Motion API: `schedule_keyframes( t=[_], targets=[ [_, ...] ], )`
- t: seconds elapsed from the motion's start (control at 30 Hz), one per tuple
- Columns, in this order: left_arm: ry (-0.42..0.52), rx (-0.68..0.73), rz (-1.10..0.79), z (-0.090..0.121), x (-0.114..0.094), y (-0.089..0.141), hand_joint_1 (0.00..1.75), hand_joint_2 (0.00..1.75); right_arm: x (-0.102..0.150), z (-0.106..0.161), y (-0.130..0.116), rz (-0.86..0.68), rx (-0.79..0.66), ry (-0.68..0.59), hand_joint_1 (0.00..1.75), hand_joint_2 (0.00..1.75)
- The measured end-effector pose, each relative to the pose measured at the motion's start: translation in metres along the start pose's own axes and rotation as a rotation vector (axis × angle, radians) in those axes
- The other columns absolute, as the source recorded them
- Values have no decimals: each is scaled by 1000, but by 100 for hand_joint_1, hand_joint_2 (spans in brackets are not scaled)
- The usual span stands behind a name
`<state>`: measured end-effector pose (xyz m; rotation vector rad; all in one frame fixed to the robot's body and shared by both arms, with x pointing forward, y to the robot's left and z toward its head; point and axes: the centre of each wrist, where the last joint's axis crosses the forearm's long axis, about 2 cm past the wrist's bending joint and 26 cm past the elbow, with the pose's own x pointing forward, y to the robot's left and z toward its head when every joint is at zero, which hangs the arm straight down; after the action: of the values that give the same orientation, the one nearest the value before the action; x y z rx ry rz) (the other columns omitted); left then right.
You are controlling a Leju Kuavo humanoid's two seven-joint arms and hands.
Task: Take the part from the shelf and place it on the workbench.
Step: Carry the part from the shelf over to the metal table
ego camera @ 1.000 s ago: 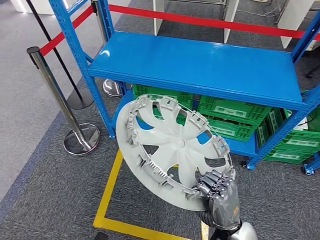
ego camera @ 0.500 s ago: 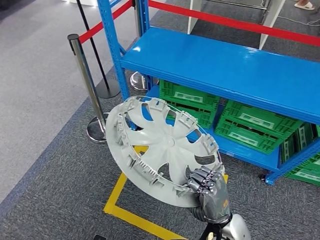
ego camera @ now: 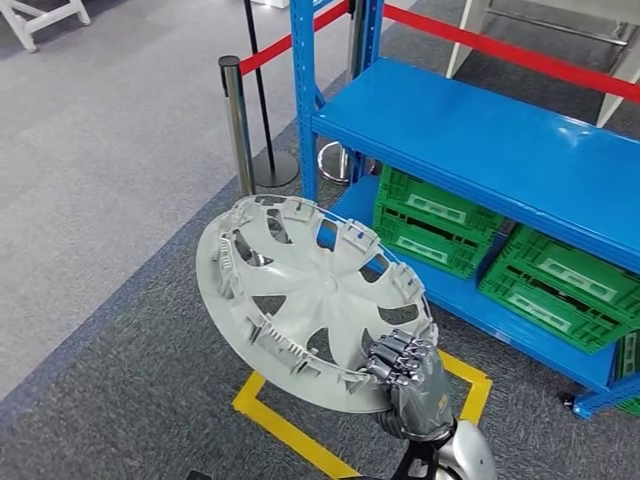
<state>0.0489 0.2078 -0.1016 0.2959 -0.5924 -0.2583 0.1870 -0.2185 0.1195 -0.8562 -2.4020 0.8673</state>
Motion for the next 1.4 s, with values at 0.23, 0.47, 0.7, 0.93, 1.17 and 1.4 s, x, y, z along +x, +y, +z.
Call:
schedule_keyframes(
  t=[0.23,0.47,0.7,0.93,1.17,1.4],
  targets=[
    [57,26,-33,2,-4,0,0,175,1,-2,1,2,1,-48,175,175],
    [42,53,-14,3,-5,-1,0,175,5,-4,3,-27,-8,-64,175,175],
    [34,50,-2,4,-6,-1,0,175,3,-20,8,-48,-36,-104,175,175],
    [73,63,56,4,-6,-2,0,175,4,-27,13,-48,-28,-121,175,175],
    [99,71,70,5,-8,-1,0,175,5,-32,14,-53,-35,-135,175,175],
    [133,55,60,1,-11,6,0,175,7,-35,15,-63,-41,-143,175,175]
  ],
)
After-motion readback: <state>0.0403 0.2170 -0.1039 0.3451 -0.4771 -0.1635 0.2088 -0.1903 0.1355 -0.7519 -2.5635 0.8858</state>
